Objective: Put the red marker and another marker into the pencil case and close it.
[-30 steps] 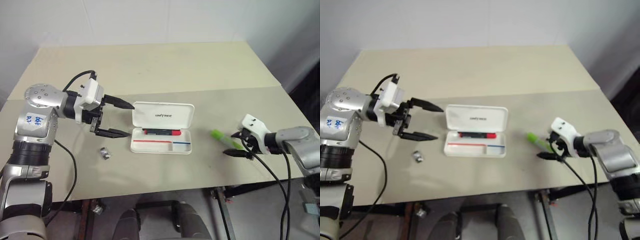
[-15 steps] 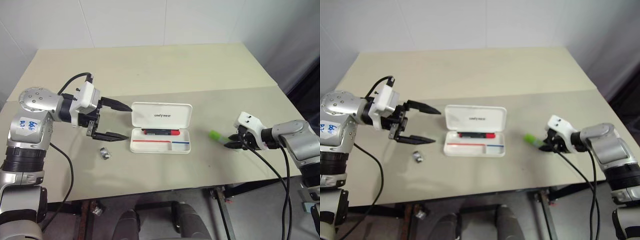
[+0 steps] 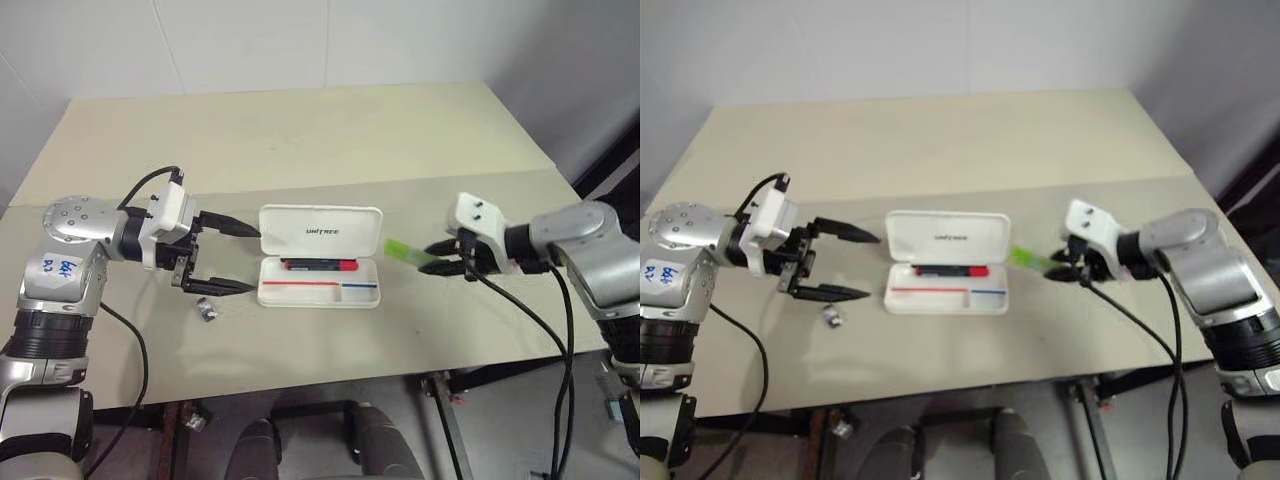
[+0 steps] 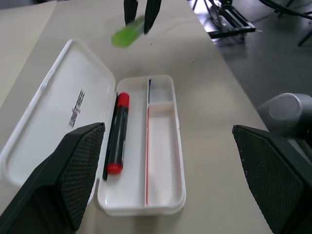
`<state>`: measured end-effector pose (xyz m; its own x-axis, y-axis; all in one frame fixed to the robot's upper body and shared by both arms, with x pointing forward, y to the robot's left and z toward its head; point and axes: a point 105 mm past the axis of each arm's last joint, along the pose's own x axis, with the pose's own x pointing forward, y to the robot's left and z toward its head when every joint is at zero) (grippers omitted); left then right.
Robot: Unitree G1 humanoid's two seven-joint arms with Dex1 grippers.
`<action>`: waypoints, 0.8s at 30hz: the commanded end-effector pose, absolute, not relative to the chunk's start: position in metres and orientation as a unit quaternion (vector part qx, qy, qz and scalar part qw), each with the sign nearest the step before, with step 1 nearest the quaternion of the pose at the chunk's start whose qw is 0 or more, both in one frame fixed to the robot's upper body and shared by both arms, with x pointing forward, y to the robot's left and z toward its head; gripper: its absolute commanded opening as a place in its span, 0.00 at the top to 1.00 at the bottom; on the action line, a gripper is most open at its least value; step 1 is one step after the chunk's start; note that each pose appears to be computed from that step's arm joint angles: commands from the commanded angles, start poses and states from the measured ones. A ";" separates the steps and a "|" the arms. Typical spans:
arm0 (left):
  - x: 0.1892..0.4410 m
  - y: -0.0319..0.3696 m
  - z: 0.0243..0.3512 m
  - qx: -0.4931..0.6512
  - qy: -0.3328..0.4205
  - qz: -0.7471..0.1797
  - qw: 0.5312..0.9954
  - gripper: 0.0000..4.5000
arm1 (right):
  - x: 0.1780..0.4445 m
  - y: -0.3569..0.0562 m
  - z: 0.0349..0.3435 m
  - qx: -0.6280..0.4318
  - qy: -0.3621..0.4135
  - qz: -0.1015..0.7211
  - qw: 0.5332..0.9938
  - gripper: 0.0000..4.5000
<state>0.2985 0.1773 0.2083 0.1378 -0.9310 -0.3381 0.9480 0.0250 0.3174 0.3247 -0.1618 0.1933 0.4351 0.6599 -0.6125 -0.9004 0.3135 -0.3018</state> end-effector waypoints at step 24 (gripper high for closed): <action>0.289 0.213 0.188 0.261 0.043 -0.596 0.758 0.00 | 0.308 0.000 0.161 -0.321 0.137 0.646 0.679 0.76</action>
